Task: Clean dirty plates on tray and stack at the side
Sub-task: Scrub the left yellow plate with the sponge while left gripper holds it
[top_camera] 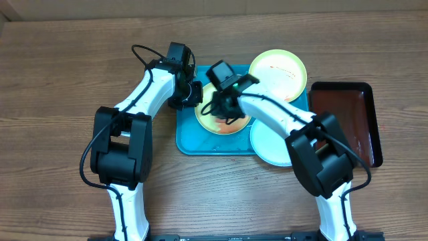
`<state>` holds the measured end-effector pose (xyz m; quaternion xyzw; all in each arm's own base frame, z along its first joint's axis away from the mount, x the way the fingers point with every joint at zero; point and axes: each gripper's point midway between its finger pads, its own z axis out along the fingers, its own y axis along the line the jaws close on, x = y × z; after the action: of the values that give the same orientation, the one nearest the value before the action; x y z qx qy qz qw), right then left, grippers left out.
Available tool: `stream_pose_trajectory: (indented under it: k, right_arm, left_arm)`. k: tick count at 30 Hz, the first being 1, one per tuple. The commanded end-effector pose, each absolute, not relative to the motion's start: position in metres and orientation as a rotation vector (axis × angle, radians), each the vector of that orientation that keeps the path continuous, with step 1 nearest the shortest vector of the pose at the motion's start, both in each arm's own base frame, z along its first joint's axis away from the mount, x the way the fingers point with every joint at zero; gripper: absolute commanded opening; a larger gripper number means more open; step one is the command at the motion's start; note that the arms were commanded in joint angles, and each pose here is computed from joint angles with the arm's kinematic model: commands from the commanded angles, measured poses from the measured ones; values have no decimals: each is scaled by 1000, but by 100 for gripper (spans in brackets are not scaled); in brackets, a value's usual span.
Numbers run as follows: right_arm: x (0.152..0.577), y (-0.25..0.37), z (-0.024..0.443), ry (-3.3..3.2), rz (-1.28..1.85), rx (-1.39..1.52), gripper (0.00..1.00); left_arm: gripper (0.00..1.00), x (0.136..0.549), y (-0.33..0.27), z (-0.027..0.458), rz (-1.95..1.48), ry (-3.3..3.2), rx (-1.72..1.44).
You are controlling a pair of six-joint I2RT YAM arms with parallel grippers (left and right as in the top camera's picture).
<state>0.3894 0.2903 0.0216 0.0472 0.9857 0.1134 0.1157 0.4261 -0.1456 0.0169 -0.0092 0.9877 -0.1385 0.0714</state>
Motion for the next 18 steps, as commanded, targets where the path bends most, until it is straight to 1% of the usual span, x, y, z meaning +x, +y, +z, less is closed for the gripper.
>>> stream_pose_trajectory:
  k: [1, 6, 9, 13, 15, 18]
  right_arm:
    - [393, 299, 19, 2883, 424, 134, 4]
    - [428, 265, 22, 2796, 341, 243, 4]
    - [437, 235, 20, 2799, 271, 317, 4]
    - [426, 212, 13, 2886, 249, 366, 4]
    - [414, 212, 10, 2948, 263, 340, 4]
    - [406, 214, 9, 2976, 254, 330, 4]
  left_arm:
    - [4, 423, -149, 11, -455, 2986, -44]
    - [4, 423, -149, 11, -454, 2986, -43]
    - [4, 423, -149, 11, -454, 2985, -42]
    - [4, 424, -149, 11, -448, 2983, -43]
    - [4, 425, -149, 11, -446, 2979, -42]
    - [4, 426, -149, 11, -448, 2974, -40]
